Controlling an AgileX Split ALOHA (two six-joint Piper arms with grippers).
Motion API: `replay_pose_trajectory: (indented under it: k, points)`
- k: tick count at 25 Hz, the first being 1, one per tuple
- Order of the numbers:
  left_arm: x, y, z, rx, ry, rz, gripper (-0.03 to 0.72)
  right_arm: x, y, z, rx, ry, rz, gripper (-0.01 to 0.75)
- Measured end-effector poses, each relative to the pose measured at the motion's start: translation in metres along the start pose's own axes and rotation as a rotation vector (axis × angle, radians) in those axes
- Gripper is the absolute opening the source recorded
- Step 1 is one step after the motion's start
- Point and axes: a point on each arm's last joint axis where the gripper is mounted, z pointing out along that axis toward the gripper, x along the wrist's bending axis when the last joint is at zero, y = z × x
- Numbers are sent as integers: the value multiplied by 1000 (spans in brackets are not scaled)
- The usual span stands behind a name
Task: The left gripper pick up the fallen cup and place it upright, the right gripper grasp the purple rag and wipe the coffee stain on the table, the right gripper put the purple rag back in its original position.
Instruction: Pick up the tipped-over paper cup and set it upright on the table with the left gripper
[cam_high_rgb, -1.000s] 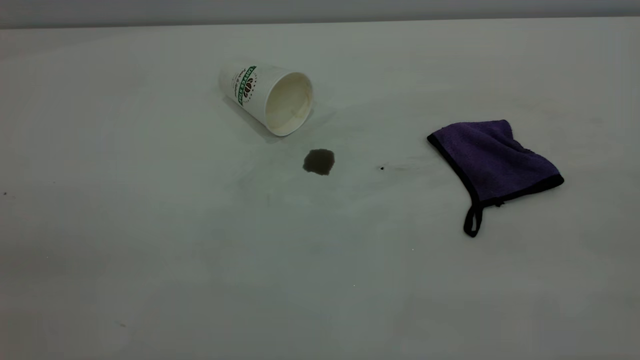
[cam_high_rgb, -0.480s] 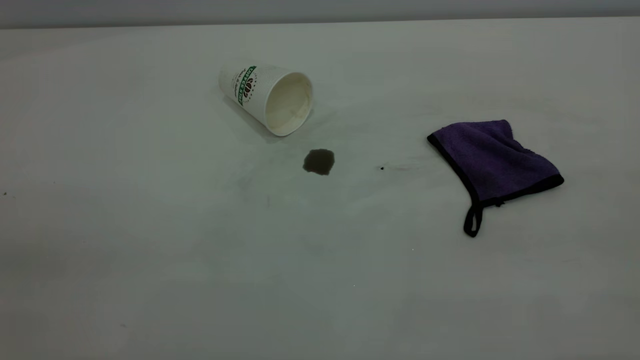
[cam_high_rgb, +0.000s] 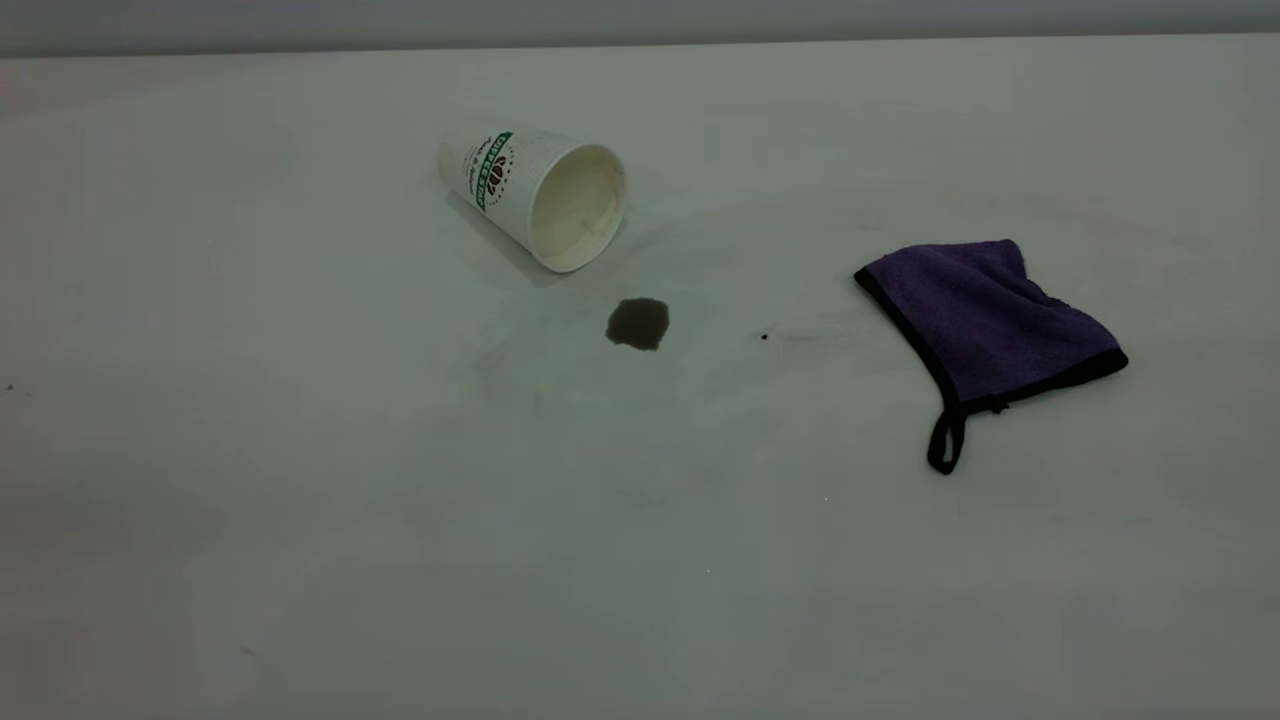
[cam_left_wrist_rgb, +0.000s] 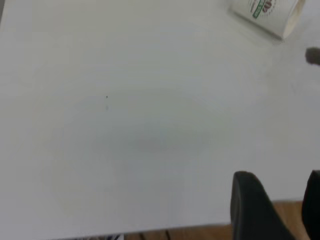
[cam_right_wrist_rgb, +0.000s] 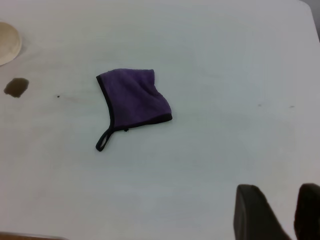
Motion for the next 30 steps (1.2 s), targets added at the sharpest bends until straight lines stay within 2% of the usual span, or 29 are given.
replay_pose_trajectory:
  k: [4, 8, 10, 13, 17, 19, 21, 25, 30]
  points:
    - [3, 38, 1, 27, 22, -6, 317, 0, 0, 0, 0, 0, 0, 238]
    - [9, 93, 26, 136, 69, 25, 321, 0, 0, 0, 0, 0, 0, 238]
    - [11, 118, 48, 179, 80, 51, 346, 0, 0, 0, 0, 0, 0, 238]
    - [12, 147, 85, 211, 71, 103, 456, 0, 0, 0, 0, 0, 0, 238]
    - [5, 171, 140, 311, 21, 168, 663, 0, 0, 0, 0, 0, 0, 238]
    - [-6, 178, 168, 358, -10, 213, 703, 0, 0, 0, 0, 0, 0, 238]
    - [-24, 184, 195, 388, -23, 276, 706, 0, 0, 0, 0, 0, 0, 238]
    - [-65, 191, 248, 434, 15, 390, 704, 0, 0, 0, 0, 0, 0, 238]
    - [-129, 176, 307, 464, 55, 522, 698, 0, 0, 0, 0, 0, 0, 238]
